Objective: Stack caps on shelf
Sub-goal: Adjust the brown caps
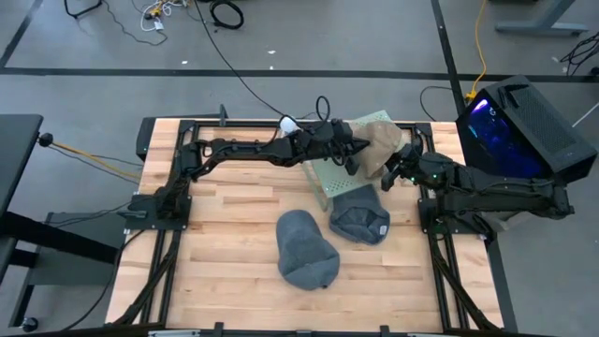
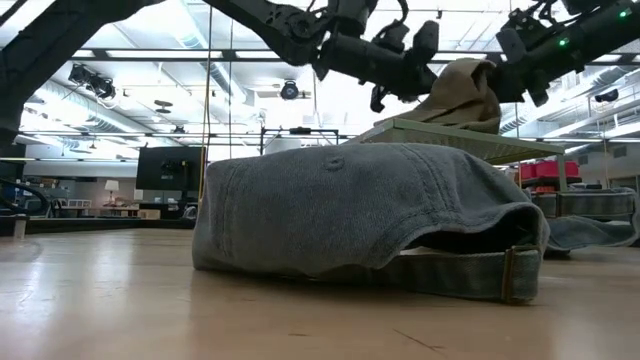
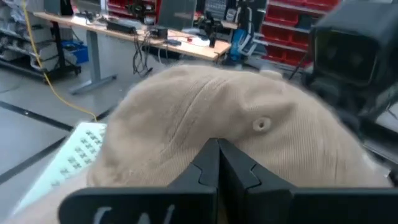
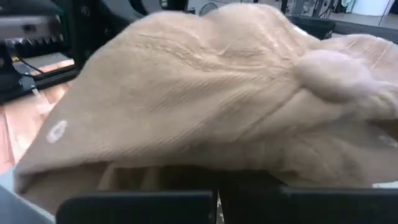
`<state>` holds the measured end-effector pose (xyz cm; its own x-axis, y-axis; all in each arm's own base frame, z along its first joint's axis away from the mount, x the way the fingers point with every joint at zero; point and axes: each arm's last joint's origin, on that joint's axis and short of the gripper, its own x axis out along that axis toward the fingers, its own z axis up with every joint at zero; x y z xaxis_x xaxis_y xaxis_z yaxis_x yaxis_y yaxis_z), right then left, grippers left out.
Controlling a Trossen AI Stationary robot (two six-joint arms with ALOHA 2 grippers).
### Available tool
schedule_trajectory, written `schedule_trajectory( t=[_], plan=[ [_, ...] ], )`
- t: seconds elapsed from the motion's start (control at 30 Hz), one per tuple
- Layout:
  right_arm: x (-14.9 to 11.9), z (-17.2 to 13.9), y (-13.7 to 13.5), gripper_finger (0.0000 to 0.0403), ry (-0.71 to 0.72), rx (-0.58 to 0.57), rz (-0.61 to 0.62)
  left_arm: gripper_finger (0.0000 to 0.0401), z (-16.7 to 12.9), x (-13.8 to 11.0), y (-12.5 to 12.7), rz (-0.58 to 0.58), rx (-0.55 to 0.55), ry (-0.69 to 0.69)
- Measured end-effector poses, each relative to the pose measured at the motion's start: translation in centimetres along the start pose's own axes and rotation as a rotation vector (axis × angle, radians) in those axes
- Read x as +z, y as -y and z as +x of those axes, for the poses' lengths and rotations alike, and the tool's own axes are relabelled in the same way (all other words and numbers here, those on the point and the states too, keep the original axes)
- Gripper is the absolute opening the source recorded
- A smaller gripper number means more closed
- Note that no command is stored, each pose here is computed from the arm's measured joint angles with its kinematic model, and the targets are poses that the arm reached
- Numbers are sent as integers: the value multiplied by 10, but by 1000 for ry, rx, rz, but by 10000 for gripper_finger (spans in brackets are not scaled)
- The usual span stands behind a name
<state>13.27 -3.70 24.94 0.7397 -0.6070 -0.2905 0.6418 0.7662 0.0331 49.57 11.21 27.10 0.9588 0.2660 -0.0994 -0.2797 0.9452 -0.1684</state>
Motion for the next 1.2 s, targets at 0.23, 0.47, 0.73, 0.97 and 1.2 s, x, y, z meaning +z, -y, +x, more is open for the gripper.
schedule_trajectory(
  t=[0.23, 0.47, 0.73, 0.97, 1.2],
  plan=[
    [-6, -7, 6, 2, -50, -28, 5, 4, -5, 4, 2, 25, 3, -29],
    [-12, -9, 8, 2, -103, -35, 3, 4, -37, 38, 24, 143, 9, -101],
    [-18, -10, 7, 2, -179, 25, -30, 3, -86, 42, 49, 348, 123, -438],
    [-22, -17, 9, 2, -287, 86, 5, 2, -80, 21, 48, 340, 92, -547],
    [-8, -28, 10, 2, -314, 125, 92, 2, -59, -2, 43, 423, 118, -544]
  ],
)
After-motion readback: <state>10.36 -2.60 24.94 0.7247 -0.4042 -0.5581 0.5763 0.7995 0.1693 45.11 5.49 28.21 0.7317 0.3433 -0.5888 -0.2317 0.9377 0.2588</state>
